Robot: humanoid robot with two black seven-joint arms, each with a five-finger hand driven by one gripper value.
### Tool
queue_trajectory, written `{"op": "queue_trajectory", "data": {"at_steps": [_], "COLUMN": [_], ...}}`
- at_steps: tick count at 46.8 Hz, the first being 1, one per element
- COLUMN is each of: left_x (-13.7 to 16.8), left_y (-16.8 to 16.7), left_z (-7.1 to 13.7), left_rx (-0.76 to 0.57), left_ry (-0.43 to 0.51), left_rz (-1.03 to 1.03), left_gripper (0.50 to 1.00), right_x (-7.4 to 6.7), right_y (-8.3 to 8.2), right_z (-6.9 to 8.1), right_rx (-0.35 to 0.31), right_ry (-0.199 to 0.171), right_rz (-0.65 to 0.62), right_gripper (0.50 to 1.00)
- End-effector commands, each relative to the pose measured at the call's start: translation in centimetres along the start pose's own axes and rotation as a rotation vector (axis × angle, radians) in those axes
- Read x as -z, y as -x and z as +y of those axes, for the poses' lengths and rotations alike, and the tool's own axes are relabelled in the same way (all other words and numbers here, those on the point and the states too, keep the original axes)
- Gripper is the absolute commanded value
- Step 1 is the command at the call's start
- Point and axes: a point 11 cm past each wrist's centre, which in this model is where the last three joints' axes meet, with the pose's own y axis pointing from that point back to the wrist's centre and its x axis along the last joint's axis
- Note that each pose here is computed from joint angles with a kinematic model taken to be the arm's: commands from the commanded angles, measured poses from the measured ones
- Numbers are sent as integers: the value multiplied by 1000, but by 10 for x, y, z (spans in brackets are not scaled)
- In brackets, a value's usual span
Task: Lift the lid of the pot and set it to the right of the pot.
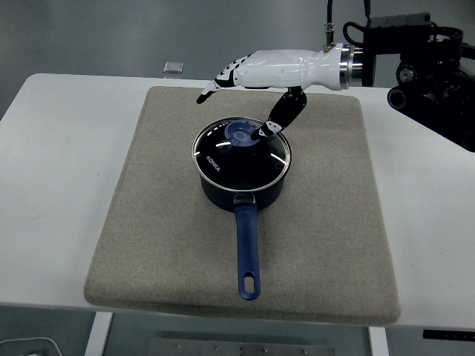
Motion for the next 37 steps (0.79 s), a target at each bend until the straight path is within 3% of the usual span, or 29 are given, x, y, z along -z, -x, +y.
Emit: {"op": "queue_trajectory", "data": {"at_steps": [1, 37], "left_x": [0, 0], "left_y": [0, 0], "left_z": [0, 0], "left_rx": [0, 0], "left_ry": [1, -1], "left_rz": [0, 0], "left_gripper": [1000, 1000], "right_x": [0, -2], "right_y": [5, 31], "right_z": [-2, -11], "right_rx": [9, 38], "right_ry": [2, 2], "right_rz": [20, 139], "right_gripper": [897, 897]}}
